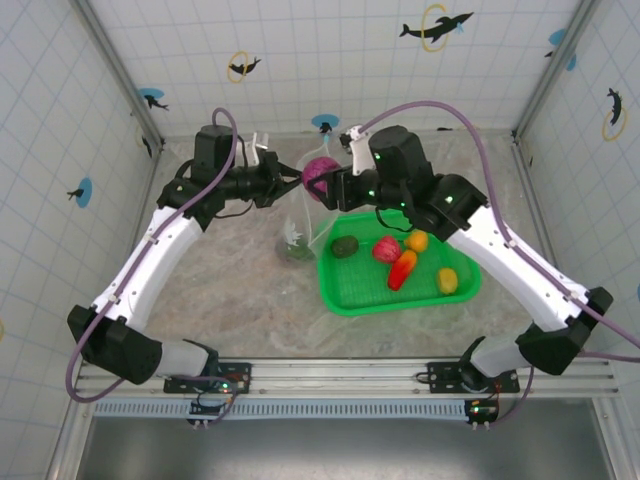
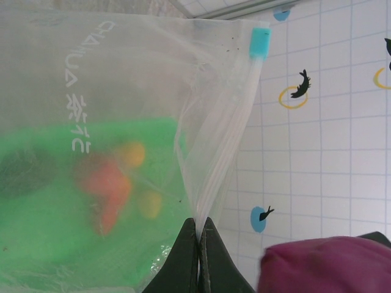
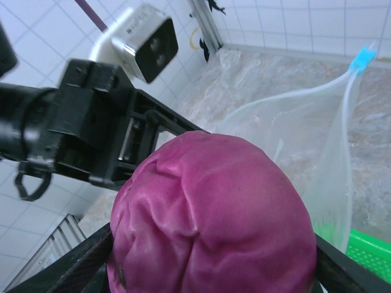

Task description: Place the food in the zip-top bag and seal the zipper

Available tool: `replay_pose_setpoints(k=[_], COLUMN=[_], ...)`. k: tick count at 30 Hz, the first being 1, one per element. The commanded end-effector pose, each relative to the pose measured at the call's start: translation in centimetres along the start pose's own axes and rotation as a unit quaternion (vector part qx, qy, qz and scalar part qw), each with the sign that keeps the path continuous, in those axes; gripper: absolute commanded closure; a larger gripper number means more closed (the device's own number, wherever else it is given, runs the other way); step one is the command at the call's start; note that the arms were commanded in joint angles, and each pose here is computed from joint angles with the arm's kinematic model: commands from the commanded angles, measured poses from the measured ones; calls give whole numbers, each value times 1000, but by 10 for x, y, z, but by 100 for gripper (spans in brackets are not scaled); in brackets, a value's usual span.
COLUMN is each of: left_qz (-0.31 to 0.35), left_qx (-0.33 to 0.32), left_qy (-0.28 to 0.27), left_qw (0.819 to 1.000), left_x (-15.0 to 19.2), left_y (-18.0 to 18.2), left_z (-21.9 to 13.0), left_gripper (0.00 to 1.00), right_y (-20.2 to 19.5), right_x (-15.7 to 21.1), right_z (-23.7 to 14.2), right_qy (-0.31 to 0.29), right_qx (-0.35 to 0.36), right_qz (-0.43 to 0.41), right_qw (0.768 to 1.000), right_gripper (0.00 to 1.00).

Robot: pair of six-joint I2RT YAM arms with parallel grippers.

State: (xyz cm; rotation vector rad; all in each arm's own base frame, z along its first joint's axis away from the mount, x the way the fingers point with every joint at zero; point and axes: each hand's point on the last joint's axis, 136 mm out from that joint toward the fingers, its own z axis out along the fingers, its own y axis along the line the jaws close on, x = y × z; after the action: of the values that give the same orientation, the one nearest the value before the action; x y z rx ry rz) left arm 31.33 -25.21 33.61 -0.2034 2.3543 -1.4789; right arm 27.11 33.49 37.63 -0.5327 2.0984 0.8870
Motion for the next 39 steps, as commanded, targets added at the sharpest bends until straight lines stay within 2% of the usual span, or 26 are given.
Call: replay_pose_setpoints(k=[1,7,11,14,20,25,28,31,35,39], left_qz=[5,6,10,10,9,2,-4,-10,-10,-5], left_qx=[17,20,21,18,14,-16,-29,-42,-42,-46], left_qy=[1,-3,-3,-2,-2,-11,-20,-30,-30,-34], left_qw=[1000,1000,1000,1000,1000,1000,999,999,999,998], left_x=[1,2,3,3,3,2,-2,-5,-6,-6], left_y=[-10,-13,-14,-12,-10,2,6,11,12,12], left_z=[-2,-7,-8,-7,-6,-7,-9,-11,-12,-14], left_gripper=[100,100,100,100,100,100,100,100,100,100], right_y=[-10,-46,-53,-54,-43,-32,-44,-71,-123,-164], right_x=[2,26,35,36,29,7,4,8,42,107], right_z=[14,27,31,34,34,14,-2,-18,-29,-17], right_qy=[-8,22,37,37,29,-15,-40,-65,-59,20], right_qx=[22,109,123,125,100,77,93,110,143,178], right_qz=[7,2,-1,2,5,-12,-13,30,96,99], right_qw=[1000,994,992,991,995,997,995,991,983,979], right_gripper=[38,35,19,14,15,19,19,21,23,23])
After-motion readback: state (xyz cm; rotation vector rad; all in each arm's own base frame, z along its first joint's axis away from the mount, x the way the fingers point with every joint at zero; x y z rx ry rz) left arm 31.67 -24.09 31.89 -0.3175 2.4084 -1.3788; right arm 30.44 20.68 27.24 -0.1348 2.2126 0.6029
